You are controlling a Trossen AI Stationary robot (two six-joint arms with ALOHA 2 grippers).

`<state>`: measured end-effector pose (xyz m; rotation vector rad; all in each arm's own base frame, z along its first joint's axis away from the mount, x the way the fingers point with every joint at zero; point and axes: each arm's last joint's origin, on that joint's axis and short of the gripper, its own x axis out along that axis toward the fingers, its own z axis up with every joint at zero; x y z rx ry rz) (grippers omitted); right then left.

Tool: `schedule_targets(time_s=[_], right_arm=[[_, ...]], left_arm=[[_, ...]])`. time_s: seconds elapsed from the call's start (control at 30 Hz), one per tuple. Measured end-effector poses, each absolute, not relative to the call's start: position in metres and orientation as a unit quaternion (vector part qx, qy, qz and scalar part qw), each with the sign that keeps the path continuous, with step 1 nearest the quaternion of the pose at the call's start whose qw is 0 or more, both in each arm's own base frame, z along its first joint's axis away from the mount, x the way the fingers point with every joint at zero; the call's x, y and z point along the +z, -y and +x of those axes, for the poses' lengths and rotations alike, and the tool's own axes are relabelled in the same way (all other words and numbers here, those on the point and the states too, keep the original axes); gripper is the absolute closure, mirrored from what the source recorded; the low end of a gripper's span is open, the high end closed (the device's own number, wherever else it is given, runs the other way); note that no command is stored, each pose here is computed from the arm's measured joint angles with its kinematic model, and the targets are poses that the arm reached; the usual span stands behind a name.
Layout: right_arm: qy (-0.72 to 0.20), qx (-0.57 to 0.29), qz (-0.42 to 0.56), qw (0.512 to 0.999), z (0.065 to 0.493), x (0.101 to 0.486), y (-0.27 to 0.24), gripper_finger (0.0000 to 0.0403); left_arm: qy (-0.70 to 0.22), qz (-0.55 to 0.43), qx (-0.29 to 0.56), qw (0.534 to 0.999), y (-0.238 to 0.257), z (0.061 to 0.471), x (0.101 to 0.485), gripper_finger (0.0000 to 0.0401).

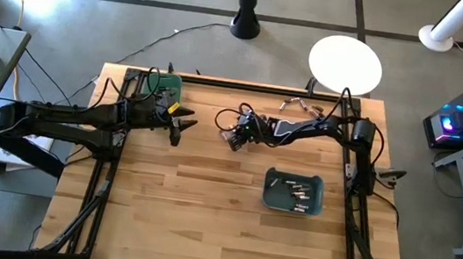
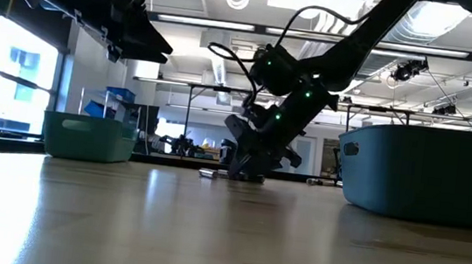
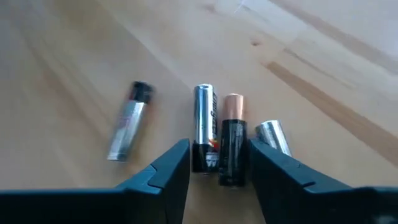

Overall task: Sort batteries
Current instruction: Put the black battery into the green bin

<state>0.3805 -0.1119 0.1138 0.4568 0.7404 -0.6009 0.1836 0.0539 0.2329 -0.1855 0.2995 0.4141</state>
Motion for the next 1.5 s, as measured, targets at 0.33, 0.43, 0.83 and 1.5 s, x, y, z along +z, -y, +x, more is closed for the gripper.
schedule_targets(time_s=[0.33,0.43,0.83,1.5], right_arm=[[-0.374,-0.307,0.194,0.854,0.377,0.112,0.112,0.0275],[-0.382,-0.285,0.187,0.859,0.377,0.112,0.112,0.0274],[-0.386,-0.214,0.192,0.877,0.384,0.122,0.119,0.0158],[-0.372,-0.182,0.137,0.900,0.397,0.143,0.093,0.0165]], left_arm=[[-0.149,-0.092,0.205,0.963,-0.054,0.184,0.233,0.0227],[-0.151,-0.092,0.204,0.963,-0.054,0.183,0.232,0.0227],[-0.151,-0.092,0.204,0.963,-0.054,0.183,0.232,0.0227],[-0.173,-0.096,0.203,0.959,-0.052,0.182,0.228,0.0227]])
